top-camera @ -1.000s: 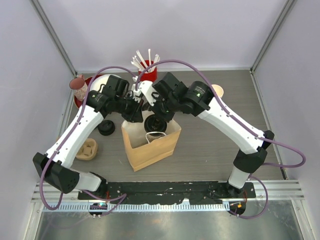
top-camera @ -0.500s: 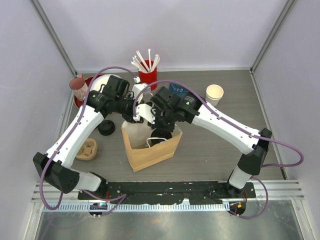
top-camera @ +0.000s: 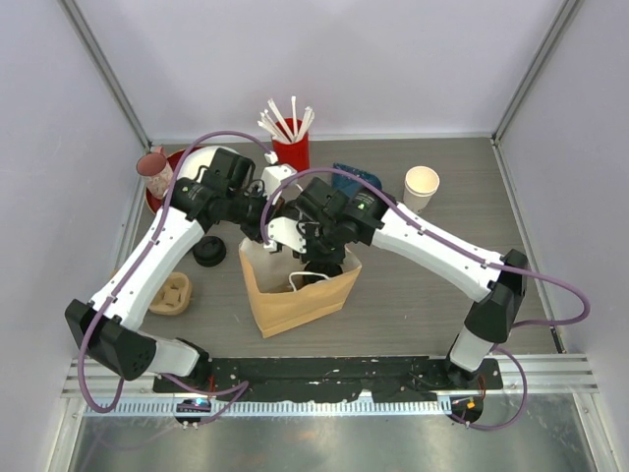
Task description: Pack the takeout coffee
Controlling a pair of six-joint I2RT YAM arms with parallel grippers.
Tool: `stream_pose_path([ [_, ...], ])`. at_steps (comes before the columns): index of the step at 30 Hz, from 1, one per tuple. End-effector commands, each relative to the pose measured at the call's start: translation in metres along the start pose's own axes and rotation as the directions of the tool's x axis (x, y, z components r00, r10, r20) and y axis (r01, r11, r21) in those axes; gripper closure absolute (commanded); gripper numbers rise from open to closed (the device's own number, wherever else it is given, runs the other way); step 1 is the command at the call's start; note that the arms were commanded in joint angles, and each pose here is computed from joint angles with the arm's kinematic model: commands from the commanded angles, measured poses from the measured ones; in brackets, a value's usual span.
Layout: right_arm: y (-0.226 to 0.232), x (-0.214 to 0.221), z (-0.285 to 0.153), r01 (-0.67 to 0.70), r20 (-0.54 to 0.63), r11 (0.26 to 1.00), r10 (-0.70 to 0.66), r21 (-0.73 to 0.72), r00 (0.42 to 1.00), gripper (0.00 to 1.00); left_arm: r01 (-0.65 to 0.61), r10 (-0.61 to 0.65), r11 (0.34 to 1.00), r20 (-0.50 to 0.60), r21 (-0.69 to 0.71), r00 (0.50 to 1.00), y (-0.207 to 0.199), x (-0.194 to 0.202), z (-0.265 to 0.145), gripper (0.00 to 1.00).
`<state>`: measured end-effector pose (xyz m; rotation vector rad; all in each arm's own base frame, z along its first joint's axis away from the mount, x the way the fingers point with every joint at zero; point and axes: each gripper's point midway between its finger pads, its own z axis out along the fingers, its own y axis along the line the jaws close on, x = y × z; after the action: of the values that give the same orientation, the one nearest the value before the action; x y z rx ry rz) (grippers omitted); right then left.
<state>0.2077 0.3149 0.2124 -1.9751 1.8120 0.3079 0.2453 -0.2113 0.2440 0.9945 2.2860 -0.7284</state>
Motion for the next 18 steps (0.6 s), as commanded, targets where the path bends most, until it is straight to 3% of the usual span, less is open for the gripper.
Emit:
stream_pose_path([
  [1,0.002,0.008,0.011,-0.014,-0.046,1.000,0.013,-0.020,0.999,0.99,-0.040,0.039,0.999,0.060,0.009,0.997,-0.006,-0.017,-0.010,1.00],
  [18,-0.002,0.000,0.046,-0.061,-0.033,0.997,0.060,-0.040,0.998,0.99,-0.053,0.051,0.998,0.066,0.025,0.997,-0.013,-0.021,-0.011,1.00],
])
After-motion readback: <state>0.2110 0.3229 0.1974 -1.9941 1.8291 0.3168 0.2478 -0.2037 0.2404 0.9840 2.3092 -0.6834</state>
